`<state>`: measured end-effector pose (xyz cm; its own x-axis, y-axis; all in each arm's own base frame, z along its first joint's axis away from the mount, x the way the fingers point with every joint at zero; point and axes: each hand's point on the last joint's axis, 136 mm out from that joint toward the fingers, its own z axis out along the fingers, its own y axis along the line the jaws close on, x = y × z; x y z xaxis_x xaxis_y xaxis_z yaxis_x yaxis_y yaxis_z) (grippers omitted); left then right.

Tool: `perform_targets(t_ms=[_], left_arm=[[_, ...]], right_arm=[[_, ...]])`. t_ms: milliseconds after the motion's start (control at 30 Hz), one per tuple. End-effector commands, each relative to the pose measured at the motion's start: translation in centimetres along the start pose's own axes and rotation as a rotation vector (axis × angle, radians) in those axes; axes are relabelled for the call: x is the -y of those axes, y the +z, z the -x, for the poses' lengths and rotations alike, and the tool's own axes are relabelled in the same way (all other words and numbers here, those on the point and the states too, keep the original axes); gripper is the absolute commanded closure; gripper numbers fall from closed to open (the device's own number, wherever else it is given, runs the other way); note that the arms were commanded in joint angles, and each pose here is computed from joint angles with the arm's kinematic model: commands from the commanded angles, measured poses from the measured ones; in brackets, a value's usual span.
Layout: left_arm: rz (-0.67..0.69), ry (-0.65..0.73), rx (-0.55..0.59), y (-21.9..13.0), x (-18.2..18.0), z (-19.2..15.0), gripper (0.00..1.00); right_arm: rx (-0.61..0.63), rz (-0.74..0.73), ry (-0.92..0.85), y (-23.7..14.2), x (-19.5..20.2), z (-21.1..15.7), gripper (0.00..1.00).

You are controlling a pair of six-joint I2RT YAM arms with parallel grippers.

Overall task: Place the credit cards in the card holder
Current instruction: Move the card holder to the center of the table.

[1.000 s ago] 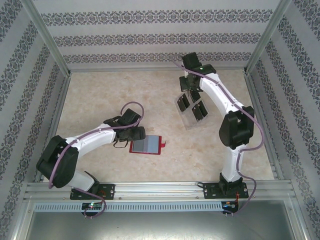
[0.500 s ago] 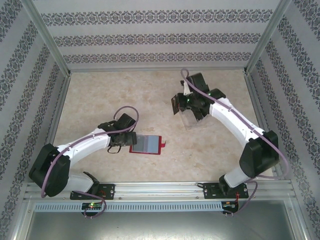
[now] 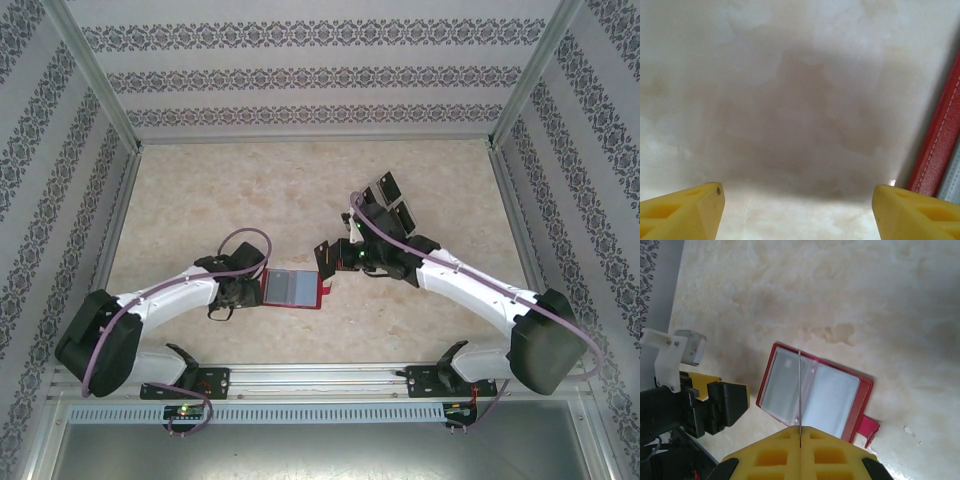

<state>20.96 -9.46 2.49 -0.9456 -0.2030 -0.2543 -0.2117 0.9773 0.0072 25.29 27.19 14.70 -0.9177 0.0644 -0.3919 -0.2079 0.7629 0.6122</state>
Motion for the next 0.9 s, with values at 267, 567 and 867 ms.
perform_targets(t_ms=[267, 567, 867], left_arm=[[-0.087, -0.037, -0.002, 0.1, 1.7, -0.7, 0.22], [-0.128, -0.022, 0.003, -0.2, 4.1, -2.0, 0.22], [-0.046, -0.043, 0.070, -2.5, 3.1, -1.4, 0.22]], right_arm=[[0.024, 0.055, 0.054, 0.5, 0.2, -1.6, 1.00], [0.027, 0.053, 0.055, 0.9, 0.5, -1.8, 1.00], [0.039, 0.095, 0.099, 2.5, 0.5, -2.0, 1.00]])
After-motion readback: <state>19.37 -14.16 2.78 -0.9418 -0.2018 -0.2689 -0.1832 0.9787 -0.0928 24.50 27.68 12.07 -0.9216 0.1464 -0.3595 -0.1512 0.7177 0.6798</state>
